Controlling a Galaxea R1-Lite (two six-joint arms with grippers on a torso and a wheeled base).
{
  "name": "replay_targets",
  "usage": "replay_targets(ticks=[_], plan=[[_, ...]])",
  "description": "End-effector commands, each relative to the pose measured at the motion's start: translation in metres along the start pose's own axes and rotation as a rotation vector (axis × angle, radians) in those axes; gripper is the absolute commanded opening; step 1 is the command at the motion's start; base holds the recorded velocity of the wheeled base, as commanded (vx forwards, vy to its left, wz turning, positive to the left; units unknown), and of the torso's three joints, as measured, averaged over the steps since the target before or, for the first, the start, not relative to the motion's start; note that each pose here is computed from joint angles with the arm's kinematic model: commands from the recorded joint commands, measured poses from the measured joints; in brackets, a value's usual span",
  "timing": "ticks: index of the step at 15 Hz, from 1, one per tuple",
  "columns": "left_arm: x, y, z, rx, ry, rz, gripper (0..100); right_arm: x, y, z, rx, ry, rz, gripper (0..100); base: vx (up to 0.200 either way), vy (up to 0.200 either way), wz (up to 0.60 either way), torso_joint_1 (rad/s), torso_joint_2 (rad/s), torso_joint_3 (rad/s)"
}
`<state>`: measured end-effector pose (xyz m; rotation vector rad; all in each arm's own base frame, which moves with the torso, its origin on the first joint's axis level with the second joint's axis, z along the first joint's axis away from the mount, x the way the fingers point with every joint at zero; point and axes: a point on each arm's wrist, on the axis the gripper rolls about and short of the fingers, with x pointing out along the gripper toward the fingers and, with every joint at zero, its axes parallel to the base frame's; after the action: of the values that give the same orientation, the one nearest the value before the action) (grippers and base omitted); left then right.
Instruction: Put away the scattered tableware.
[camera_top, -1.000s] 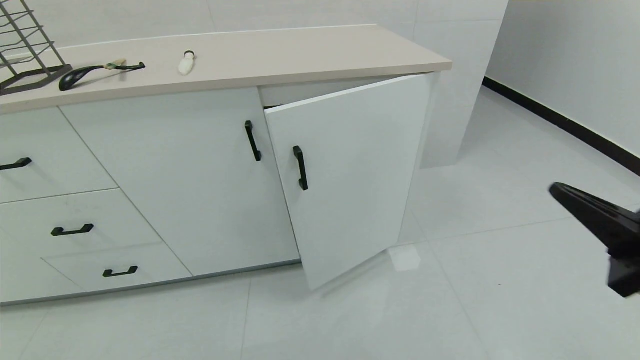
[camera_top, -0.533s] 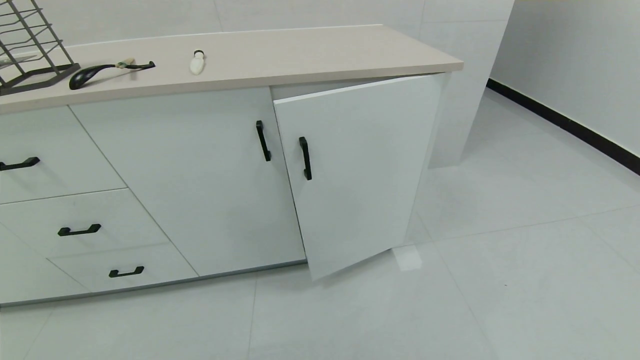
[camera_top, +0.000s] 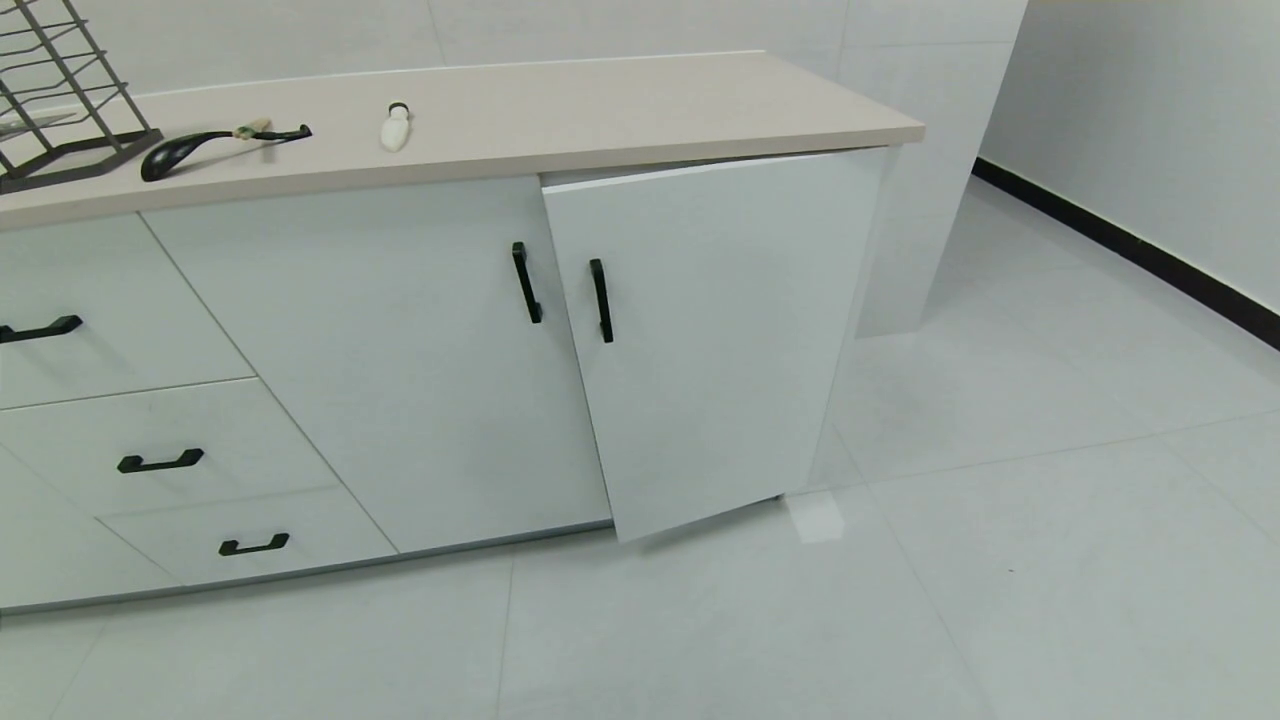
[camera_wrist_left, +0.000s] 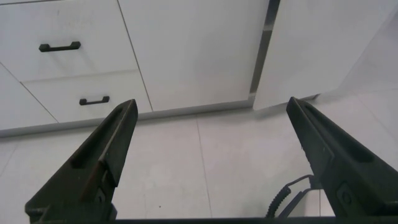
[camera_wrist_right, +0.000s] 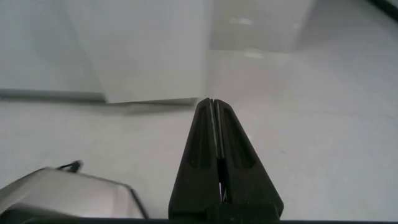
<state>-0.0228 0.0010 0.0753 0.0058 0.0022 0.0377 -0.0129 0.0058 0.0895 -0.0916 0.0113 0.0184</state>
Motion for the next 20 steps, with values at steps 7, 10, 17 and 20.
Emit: replay_targets(ticks=[7,10,17,20], plan=[[0.0000,0.0000,0.0000,-0.007,-0.001,0.001,100,-0.0029,0.0005,-0.0076,0.037,0.022,0.173,0,0.000,0.000,0.00,0.000,0.00,0.000],[0.0000,0.0000,0.0000,-0.017,-0.001,0.001,100,-0.0104,-0.0001,-0.0095,0.028,-0.071,0.172,0,0.000,0.000,0.00,0.000,0.00,0.000],[0.0000,0.0000,0.0000,-0.007,-0.001,0.001,100,-0.0101,-0.0014,-0.0091,0.146,-0.063,0.119,0,0.000,0.143,0.00,0.002,0.00,0.002],[0.0000,0.0000,0.0000,-0.004,-0.001,0.001,100,-0.0100,-0.0020,-0.0091,0.149,-0.063,0.093,0,0.000,0.200,0.00,0.007,0.00,0.002]])
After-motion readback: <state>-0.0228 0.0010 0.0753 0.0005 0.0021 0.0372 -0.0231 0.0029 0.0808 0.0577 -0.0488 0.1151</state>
